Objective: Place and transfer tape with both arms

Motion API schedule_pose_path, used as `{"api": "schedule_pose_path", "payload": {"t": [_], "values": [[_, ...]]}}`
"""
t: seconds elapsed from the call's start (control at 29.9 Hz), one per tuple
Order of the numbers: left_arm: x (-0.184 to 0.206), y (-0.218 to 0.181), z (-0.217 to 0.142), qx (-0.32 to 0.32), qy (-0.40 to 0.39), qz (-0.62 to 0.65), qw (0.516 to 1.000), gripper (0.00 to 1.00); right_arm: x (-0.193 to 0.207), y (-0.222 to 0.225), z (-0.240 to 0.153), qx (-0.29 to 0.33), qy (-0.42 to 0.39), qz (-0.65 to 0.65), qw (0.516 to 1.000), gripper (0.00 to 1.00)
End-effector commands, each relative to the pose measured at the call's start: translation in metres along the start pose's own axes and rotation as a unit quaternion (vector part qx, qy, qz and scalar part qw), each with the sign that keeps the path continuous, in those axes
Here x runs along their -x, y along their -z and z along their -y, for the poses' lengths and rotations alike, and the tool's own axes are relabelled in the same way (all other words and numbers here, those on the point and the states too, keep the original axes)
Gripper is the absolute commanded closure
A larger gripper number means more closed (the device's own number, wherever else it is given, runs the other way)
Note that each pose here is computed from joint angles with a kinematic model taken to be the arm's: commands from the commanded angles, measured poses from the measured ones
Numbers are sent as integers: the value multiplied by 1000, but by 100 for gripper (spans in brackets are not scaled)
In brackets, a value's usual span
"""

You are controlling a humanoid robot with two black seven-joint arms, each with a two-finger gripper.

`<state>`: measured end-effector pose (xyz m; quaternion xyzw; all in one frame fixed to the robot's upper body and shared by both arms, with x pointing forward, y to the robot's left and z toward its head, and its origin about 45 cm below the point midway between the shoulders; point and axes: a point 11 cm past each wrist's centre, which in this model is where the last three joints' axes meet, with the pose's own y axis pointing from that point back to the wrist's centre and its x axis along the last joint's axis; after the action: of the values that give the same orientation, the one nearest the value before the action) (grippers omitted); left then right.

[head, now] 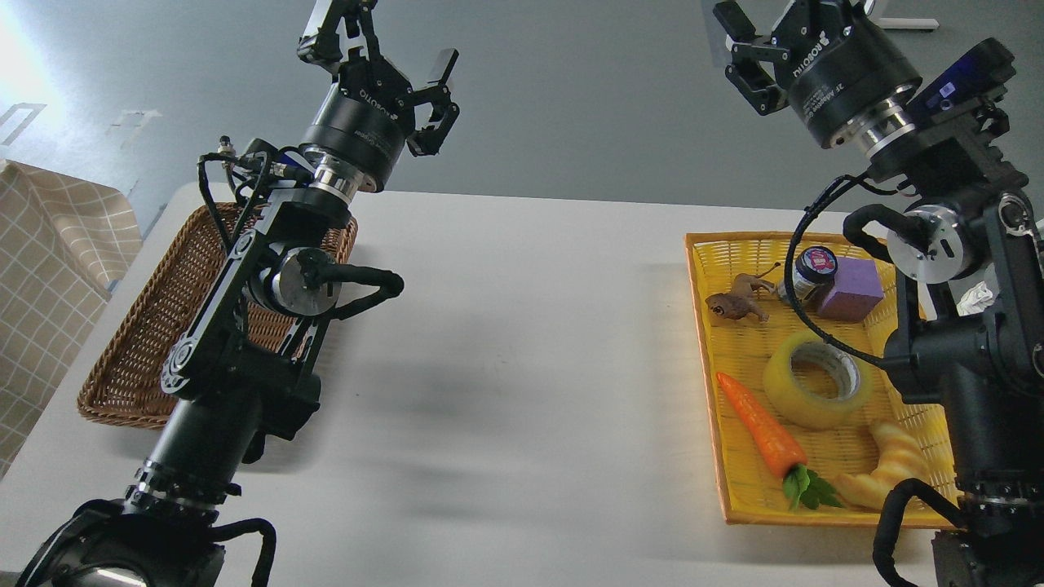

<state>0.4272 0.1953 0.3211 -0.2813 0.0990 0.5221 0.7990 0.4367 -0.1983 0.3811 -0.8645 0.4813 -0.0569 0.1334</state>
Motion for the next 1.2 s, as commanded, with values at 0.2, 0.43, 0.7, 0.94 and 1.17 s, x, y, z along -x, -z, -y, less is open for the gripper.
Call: {"api": "schedule_pose_path", "payload": {"t": [0.2, 0.43, 0.7, 0.94, 1.17], "values": [[0, 1, 0, -1, 0, 0, 1000, 2, 2, -6, 0, 9, 3, 0, 1000, 0], [0, 0, 0, 0, 0, 1, 1000, 2, 4, -4, 2, 6, 6, -1, 1000, 0], [3, -2, 0, 3, 4, 1, 1000, 2, 5, -1, 3, 2, 8, -2, 1000, 0], [4, -3, 0, 5, 5, 1, 1000, 2, 6, 1, 3, 1, 10, -3, 1000, 0], [4, -3, 0, 5, 5, 1, 1000, 2, 5, 1, 2, -1, 8, -2, 1000, 0]]}}
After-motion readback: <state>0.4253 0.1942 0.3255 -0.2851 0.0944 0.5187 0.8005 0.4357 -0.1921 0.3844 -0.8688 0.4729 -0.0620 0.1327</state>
